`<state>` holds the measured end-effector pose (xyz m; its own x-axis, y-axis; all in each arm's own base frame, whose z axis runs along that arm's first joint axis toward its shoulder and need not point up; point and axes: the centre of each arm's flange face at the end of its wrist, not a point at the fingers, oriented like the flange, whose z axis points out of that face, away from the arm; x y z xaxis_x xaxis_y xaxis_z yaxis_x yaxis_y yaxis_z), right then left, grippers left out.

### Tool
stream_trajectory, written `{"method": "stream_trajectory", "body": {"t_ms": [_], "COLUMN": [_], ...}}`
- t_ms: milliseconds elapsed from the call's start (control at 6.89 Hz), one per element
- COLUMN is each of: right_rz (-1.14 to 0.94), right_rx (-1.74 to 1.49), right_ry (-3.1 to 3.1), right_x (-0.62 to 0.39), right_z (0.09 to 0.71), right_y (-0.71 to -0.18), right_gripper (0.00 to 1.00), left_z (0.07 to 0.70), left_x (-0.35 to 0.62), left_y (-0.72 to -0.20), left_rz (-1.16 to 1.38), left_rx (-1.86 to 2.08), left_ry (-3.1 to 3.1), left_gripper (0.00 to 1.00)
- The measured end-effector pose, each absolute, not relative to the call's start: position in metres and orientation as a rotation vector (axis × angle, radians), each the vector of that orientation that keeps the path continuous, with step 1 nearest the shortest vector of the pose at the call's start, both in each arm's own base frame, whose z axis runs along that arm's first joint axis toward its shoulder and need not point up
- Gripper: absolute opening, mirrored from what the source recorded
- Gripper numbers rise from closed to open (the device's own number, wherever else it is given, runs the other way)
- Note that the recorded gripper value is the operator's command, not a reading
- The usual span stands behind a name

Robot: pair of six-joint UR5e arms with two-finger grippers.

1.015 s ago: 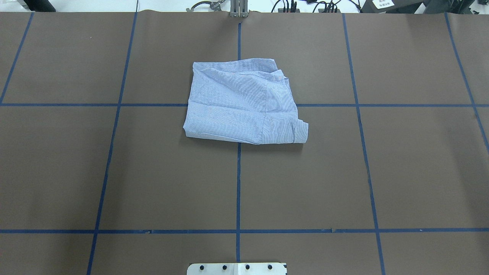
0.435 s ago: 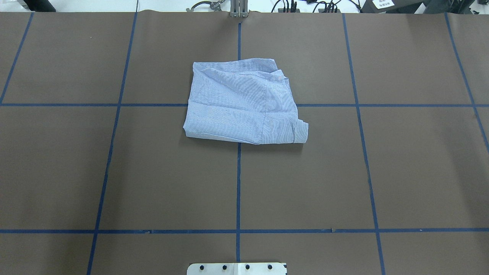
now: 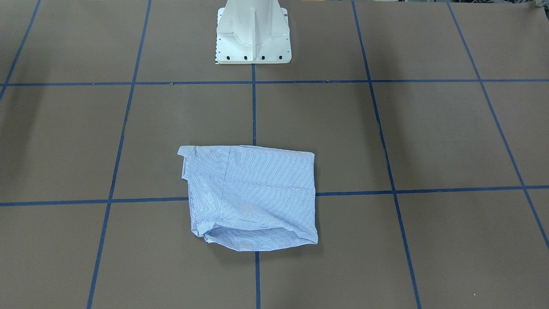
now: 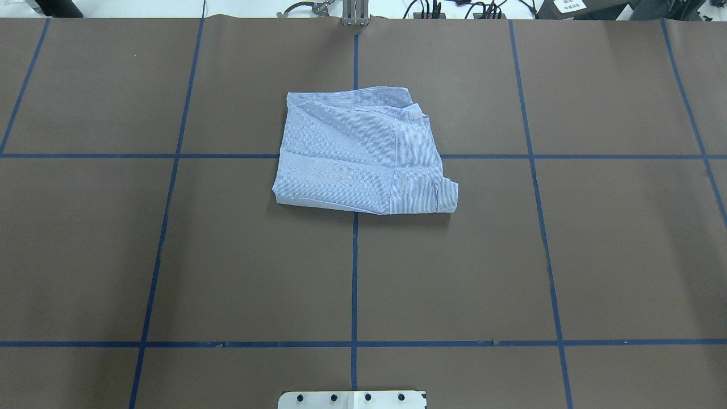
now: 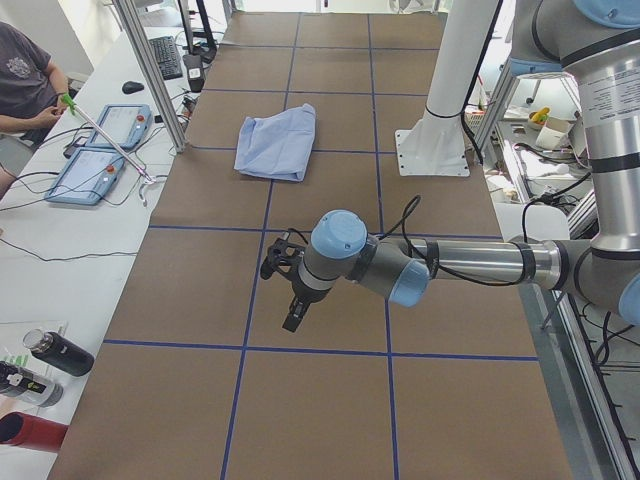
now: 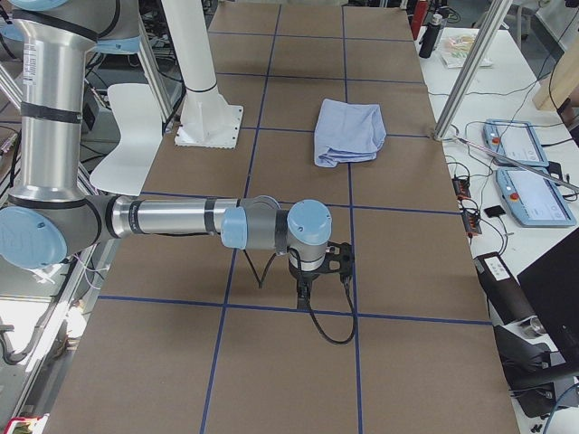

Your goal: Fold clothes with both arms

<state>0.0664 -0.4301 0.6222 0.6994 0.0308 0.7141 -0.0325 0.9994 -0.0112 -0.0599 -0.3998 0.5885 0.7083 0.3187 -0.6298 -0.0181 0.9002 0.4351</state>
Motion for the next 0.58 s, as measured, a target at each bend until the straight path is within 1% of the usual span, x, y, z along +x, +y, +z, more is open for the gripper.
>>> {"method": "stream_trajectory", "body": {"t_ms": [580], "right_rz": [0.044], "right_rx": [0.034], "right_ry": [-0.799], "right_x": [0.066], "right_z": [0.603], "right_y": [-0.439], "right_gripper": [1.00], "left_z": [0.601], "left_x": [-0.060], "left_y": [-0.399], "left_rz": [0.184], "left_rx": [0.395], "left_ry": [0.770], "left_gripper": [1.00]}}
